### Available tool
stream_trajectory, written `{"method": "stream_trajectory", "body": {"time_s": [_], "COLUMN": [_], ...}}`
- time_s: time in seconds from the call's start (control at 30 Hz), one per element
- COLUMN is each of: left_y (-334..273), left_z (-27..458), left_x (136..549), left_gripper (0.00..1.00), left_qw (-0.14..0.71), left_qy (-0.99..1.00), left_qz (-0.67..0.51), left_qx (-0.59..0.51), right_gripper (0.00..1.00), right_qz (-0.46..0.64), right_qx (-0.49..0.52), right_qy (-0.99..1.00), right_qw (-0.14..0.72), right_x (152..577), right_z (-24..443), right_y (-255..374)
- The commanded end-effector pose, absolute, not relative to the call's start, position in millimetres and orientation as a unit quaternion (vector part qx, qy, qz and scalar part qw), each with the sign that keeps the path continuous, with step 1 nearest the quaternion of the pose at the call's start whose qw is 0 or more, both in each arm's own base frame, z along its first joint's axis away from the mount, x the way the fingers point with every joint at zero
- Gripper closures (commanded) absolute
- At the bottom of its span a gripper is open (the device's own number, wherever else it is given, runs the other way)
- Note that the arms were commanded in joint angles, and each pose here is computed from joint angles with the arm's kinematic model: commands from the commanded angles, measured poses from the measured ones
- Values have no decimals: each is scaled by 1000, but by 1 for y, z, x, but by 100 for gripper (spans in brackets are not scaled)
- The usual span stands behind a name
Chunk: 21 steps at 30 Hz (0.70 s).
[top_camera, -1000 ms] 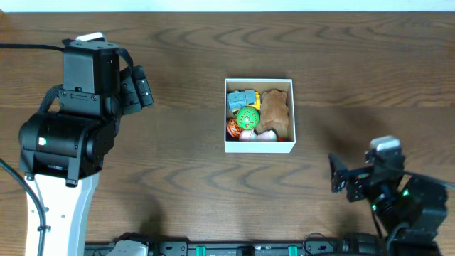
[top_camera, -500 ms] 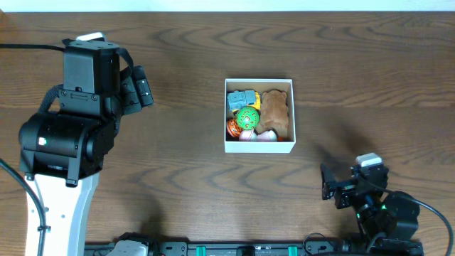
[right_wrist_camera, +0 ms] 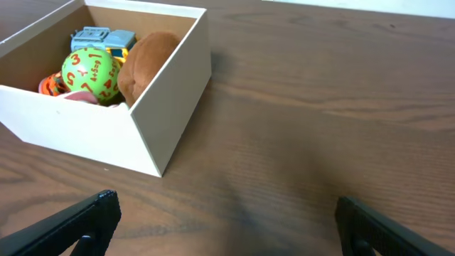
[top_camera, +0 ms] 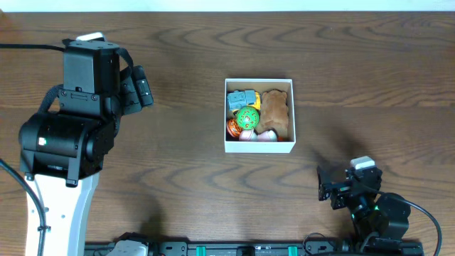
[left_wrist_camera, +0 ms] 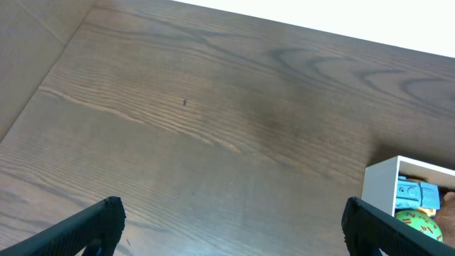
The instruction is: Pack container
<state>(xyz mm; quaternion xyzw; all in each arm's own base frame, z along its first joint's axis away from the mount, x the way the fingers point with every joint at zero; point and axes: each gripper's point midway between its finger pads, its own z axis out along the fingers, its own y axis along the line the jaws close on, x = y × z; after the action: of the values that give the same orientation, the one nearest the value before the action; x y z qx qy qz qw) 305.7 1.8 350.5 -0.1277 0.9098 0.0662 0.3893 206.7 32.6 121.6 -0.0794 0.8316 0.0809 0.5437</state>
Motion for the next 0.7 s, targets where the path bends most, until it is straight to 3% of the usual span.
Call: {"method": "stream_trajectory", "body": {"time_s": [0.0, 0.67], "left_y": [6, 6], "left_z": [351, 351], "left_x": [306, 305], "left_gripper": [2, 2], "left_qw": [389, 389], "left_qy": [908, 908], "left_qz": [74, 74], "left_qx": [-135, -135], "right_gripper": [1, 1], "right_qz": [80, 80], "right_qx": [-79, -79], "right_qy": [832, 830], "right_qw": [544, 546], "right_x": [208, 211], "right_z": [116, 113], "right_y": [33, 32]}}
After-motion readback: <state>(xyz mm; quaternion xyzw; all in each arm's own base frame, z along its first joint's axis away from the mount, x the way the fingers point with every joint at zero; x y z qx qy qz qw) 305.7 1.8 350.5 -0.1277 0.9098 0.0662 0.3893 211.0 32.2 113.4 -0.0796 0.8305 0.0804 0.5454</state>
